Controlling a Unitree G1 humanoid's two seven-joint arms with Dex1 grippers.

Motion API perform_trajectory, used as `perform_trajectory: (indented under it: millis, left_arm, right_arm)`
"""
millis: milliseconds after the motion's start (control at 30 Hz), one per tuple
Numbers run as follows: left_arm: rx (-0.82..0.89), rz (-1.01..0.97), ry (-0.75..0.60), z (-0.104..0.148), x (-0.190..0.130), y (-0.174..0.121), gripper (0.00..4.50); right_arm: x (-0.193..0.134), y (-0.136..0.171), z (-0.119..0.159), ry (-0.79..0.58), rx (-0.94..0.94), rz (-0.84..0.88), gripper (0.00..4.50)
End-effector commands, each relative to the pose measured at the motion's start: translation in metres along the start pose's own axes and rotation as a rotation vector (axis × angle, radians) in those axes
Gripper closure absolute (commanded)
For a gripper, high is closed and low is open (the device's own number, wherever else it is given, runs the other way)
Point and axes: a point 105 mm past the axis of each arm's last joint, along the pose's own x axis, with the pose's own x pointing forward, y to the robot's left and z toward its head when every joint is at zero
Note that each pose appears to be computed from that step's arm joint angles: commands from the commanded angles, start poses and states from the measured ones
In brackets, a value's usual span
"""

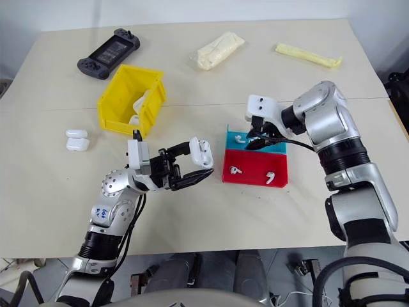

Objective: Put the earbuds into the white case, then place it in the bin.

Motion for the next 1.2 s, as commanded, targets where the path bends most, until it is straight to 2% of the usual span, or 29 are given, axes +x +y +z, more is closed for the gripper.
perform_trajectory:
  millis: [33,333,700,1200]
  left_arm:
    - [0.032,-0.012,-0.033,0.01,0.003,-0.002,1.71]
    - [0.029,-0.016,-0.036,0.009,0.004,-0.002,1.71]
    - [0.043,0.006,-0.034,0.011,0.001,-0.001,1.71]
    - [0.047,0.012,-0.033,0.012,0.001,-0.001,1.71]
  right_arm:
    - [-0.008,0.007,0.007,-0.019,-0.024,0.009,2.64]
    - [-0.015,-0.005,0.005,0.009,-0.1,-0.046,2.64]
    - [-0.004,-0.008,-0.004,0.064,-0.251,0.015,2.64]
    - [0.007,-0.011,-0.005,0.073,-0.312,0.027,2.64]
